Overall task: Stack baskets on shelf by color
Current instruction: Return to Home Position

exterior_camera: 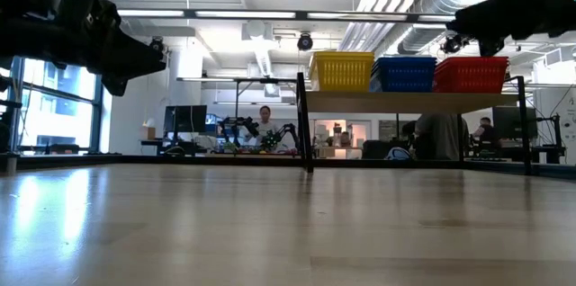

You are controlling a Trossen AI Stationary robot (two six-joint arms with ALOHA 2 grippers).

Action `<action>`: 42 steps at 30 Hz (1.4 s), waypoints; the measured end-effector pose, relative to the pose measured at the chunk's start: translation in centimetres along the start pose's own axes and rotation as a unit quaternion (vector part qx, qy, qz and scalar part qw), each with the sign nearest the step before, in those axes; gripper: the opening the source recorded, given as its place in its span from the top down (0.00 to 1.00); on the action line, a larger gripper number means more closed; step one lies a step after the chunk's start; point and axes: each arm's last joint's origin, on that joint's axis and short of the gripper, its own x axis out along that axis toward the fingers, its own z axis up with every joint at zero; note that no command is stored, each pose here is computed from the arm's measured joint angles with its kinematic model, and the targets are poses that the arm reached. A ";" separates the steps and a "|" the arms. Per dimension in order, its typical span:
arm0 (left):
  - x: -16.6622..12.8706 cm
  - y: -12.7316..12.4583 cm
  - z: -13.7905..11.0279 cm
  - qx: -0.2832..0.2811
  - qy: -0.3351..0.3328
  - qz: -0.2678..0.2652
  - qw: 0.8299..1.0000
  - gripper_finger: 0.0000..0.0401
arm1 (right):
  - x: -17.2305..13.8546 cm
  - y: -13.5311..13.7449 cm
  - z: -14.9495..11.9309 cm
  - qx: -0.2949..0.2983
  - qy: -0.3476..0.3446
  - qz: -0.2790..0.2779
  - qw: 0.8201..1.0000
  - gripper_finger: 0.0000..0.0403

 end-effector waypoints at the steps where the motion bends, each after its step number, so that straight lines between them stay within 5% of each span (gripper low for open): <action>1: 0.0 0.0 0.0 0.000 0.000 0.000 1.000 0.71 | 0.0 0.0 -0.4 0.003 -0.002 0.002 1.000 0.73; 16: 0.0 0.0 0.0 0.000 0.000 0.000 1.000 0.71 | 0.7 -0.4 -4.2 0.010 0.030 0.004 1.000 0.73; 23: 0.0 0.0 0.0 0.000 0.000 0.000 1.000 0.71 | 0.8 -0.7 -4.4 0.033 0.027 -0.039 0.998 0.73; 42: 0.0 0.0 0.0 0.000 0.000 0.000 1.000 0.71 | 0.8 -0.7 -4.5 0.053 0.033 -0.041 0.997 0.73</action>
